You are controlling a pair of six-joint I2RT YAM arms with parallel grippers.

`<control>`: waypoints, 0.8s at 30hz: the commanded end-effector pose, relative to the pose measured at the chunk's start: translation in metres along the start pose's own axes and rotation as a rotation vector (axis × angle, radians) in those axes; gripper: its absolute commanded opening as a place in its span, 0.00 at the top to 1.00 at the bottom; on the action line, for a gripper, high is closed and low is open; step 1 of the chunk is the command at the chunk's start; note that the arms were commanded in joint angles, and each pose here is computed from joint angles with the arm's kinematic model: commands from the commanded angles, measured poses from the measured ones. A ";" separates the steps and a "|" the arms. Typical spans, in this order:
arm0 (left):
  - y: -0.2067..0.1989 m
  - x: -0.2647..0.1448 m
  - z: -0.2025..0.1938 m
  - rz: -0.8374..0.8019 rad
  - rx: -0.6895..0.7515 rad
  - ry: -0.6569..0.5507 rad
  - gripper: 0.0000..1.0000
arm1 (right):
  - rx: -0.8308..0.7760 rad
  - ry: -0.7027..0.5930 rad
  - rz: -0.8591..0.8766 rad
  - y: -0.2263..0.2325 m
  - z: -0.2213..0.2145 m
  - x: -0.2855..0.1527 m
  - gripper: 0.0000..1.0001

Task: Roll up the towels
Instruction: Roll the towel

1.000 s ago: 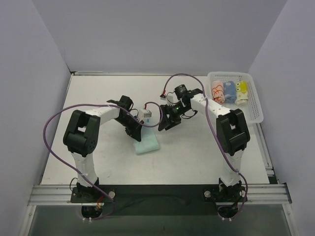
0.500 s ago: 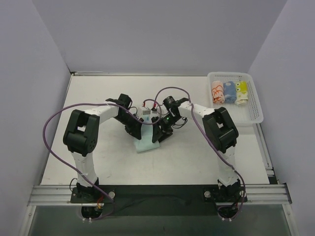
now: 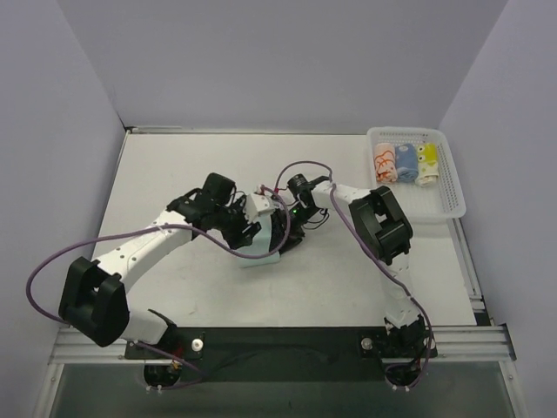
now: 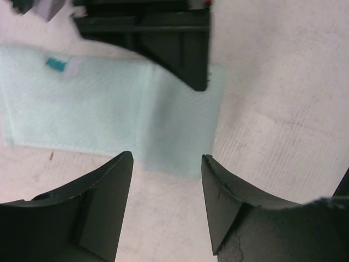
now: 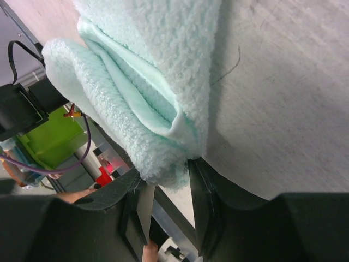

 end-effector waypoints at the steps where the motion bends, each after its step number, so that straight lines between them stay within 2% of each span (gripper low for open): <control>1: -0.019 0.014 -0.006 0.073 0.170 0.038 0.36 | 0.035 0.009 0.027 0.007 0.004 0.001 0.68; 6: -0.049 0.042 -0.005 0.098 0.379 0.072 0.36 | 0.052 0.014 0.037 0.006 0.004 0.003 0.68; 11: -0.051 0.060 -0.010 0.113 0.408 0.136 0.36 | 0.065 0.012 0.049 0.006 0.005 0.002 0.69; 15: -0.047 0.080 -0.029 0.107 0.412 0.222 0.37 | 0.083 0.013 0.063 0.005 0.005 0.001 0.69; 18: -0.042 0.090 -0.041 0.114 0.421 0.273 0.42 | 0.091 0.012 0.070 0.004 0.006 0.000 0.69; 20: -0.038 0.092 -0.046 0.148 0.428 0.287 0.50 | 0.097 0.005 0.080 0.005 0.007 -0.003 0.70; 22: -0.037 0.093 -0.048 0.132 0.421 0.291 0.58 | 0.092 -0.006 0.081 0.005 0.008 -0.007 0.70; 23: -0.036 0.090 -0.051 0.123 0.410 0.303 0.69 | 0.083 -0.018 0.083 0.006 0.008 -0.012 0.70; 24: -0.043 0.091 -0.050 0.042 0.399 0.285 0.73 | 0.076 -0.028 0.080 0.006 0.008 -0.016 0.69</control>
Point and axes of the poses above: each gripper's point midway between its finger pads, its own x axis out along the fingers, its own y axis along the line the jaws close on, z = x × y, the point moved 6 cm from there along -x, back along the fingers, and after that the axes turned 10 degrees about -x, right-handed, at the moved point
